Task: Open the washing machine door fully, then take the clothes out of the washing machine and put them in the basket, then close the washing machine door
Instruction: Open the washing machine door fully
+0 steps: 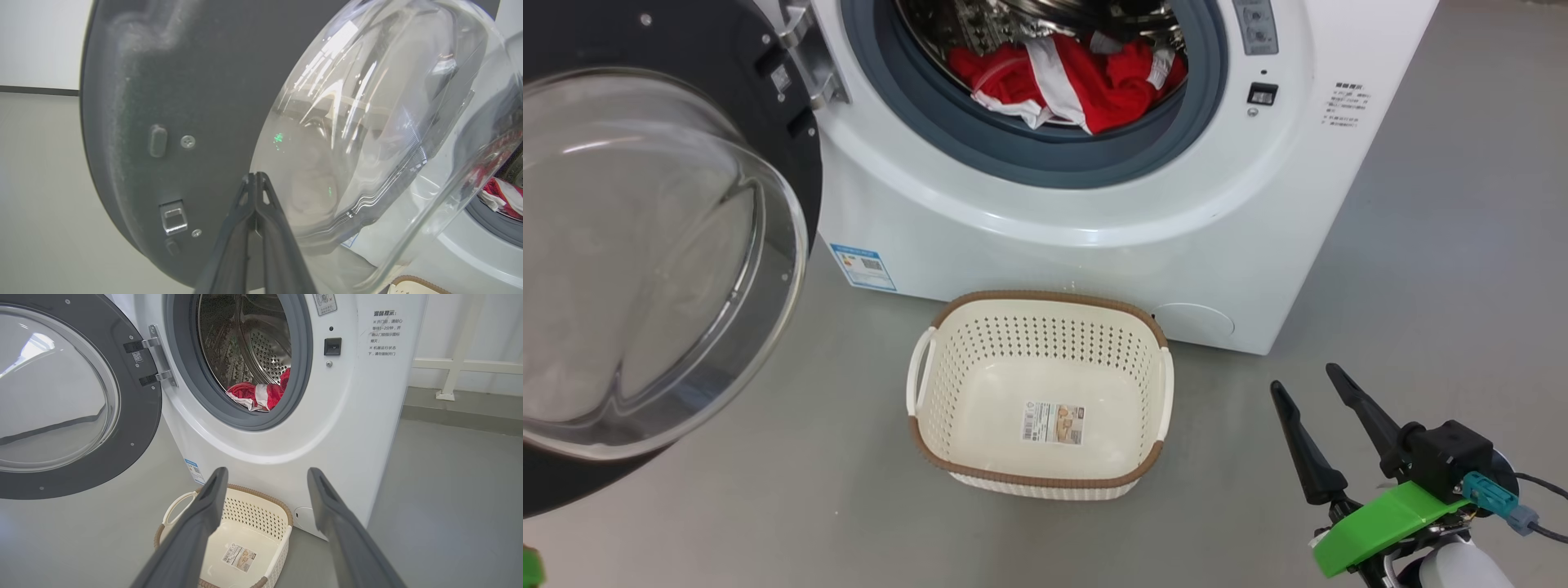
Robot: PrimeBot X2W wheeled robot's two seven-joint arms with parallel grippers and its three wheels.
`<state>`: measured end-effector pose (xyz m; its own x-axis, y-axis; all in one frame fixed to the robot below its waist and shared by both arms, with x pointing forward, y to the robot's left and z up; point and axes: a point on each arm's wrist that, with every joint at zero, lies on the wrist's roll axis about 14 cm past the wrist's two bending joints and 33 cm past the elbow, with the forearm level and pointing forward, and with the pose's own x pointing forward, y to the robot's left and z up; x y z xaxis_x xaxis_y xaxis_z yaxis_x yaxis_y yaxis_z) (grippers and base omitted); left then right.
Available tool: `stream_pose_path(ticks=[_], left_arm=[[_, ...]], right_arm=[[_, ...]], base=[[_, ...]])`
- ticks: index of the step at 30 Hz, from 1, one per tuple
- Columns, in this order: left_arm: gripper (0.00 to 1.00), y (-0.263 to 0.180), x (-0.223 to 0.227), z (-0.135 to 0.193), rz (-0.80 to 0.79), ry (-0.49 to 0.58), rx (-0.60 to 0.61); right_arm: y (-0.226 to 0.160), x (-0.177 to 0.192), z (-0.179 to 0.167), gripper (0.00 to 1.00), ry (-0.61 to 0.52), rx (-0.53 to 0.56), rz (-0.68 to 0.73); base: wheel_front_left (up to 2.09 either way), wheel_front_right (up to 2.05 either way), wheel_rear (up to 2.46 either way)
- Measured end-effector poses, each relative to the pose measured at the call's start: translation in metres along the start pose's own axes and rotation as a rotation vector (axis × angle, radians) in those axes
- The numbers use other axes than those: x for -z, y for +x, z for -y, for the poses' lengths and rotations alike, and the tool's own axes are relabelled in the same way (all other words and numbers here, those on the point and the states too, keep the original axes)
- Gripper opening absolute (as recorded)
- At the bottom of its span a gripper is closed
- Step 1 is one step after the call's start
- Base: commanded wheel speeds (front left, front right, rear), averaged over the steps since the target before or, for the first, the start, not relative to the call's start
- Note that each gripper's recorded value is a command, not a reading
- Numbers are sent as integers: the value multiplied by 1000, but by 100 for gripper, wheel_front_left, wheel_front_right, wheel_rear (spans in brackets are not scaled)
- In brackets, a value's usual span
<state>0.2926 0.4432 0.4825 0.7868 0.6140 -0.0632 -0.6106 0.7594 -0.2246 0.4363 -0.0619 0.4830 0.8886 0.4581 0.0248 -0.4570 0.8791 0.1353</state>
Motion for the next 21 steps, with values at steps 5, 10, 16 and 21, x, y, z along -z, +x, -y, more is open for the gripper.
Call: stream_pose_path(ticks=[5, 10, 16, 21], left_arm=[[3, -18, 8, 10, -1, -26, 38], [47, -34, 12, 21, 1, -47, 74], [100, -47, 21, 60, -15, -59, 193], [100, -56, 26, 101, -25, -74, 315]], right_arm=[[-3, -9, -3, 100, -4, -4, 20], [-13, -10, -3, 100, -1, 8, 17], [-22, -15, 6, 100, -7, 39, 28], [-36, -18, 23, 100, -9, 101, 37]], base=[[0, 0, 0], [0, 0, 0], [0, 0, 0], [0, 0, 0]])
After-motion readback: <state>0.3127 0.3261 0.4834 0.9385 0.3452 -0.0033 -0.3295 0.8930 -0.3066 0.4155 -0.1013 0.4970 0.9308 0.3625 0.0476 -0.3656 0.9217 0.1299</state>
